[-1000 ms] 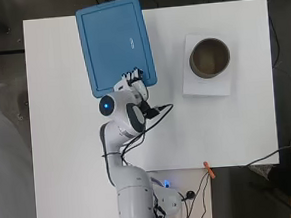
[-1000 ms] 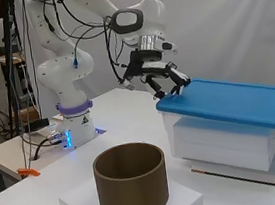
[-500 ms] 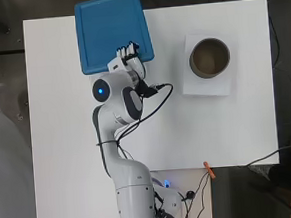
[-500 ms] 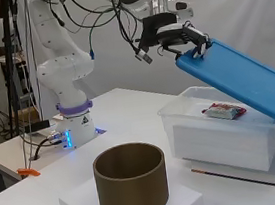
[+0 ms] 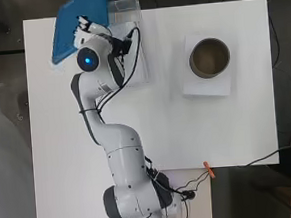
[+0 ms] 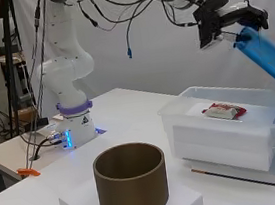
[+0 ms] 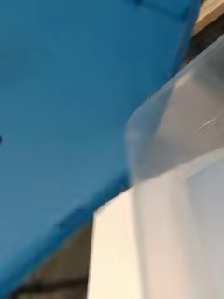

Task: Teleoperate dual arm-hand system to remove items from a box

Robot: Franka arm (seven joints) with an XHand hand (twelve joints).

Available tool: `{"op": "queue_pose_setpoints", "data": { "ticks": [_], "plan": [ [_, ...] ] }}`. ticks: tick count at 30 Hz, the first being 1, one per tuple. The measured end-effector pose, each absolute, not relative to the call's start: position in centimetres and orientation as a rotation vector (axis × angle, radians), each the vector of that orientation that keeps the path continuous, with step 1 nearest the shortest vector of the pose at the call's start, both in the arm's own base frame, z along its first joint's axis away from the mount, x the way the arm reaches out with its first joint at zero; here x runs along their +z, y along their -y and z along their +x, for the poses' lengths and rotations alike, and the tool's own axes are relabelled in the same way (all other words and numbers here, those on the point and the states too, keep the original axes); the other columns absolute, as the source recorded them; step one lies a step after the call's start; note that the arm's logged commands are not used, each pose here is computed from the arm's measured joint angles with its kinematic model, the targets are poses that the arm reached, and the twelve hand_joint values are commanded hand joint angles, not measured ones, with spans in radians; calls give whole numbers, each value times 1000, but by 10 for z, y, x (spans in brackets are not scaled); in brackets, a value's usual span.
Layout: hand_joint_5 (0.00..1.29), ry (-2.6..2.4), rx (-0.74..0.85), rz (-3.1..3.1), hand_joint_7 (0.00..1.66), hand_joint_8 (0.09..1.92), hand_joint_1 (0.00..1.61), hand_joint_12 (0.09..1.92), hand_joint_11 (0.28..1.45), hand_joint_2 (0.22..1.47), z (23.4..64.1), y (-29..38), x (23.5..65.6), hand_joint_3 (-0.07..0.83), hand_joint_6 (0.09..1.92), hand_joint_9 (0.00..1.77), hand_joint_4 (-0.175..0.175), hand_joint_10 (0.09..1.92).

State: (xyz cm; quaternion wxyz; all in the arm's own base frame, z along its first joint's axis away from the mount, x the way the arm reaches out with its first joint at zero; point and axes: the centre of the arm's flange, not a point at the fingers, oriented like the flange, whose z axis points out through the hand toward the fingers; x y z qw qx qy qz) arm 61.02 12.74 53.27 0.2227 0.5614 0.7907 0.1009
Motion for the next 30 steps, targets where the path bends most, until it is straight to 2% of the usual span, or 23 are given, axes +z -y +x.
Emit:
{"op": "queue_pose_setpoints", "data": {
  "ticks": [7, 9, 10, 11, 12, 13, 14, 16, 19, 21, 25, 27, 30],
  "plan": [
    [643, -2479, 521, 1032, 872, 1312, 1167, 1206, 609, 1240, 591, -193, 556, 1, 1389, 979, -62, 1093],
    [628, -2473, 548, 1039, 839, 1258, 1280, 1161, 596, 1207, 586, -189, 558, 0, 1376, 980, -102, 1187],
    [557, -2462, 545, 1081, 755, 889, 975, 850, 564, 1157, 584, -182, 557, -5, 994, 894, -64, 867],
    [359, -2447, 541, 1129, 557, 516, 679, 521, 510, 1046, 582, -174, 558, -15, 586, 709, -31, 518],
    [203, -2430, 529, 1198, 399, 271, 478, 289, 478, 956, 579, -163, 559, -15, 311, 571, -11, 279],
    [110, -2414, 497, 1298, 303, 134, 349, 155, 463, 896, 577, -149, 560, -15, 156, 488, 3, 142],
    [57, -2414, 450, 1378, 222, 87, 259, 87, 455, 850, 575, -143, 559, -19, 87, 403, 17, 87],
    [12, -2440, 287, 1572, 136, 87, 175, 87, 448, 801, 563, -144, 552, -24, 87, 309, 36, 87],
    [0, -2432, -44, 1884, 107, 87, 150, 87, 447, 784, 545, -145, 548, -24, 87, 278, 43, 87],
    [99, -2367, -197, 2021, 208, 87, 181, 87, 470, 810, 537, -141, 548, -8, 87, 326, 50, 87],
    [196, -2145, -293, 2163, 283, 87, 200, 87, 486, 840, 547, -133, 541, 4, 87, 365, 38, 87],
    [210, -1984, -316, 2229, 292, 87, 209, 87, 494, 848, 555, -130, 532, 6, 87, 381, 30, 87],
    [222, -1807, -450, 2285, 357, 87, 229, 87, 530, 854, 561, -120, 510, 5, 87, 454, 18, 87]
  ]
}}
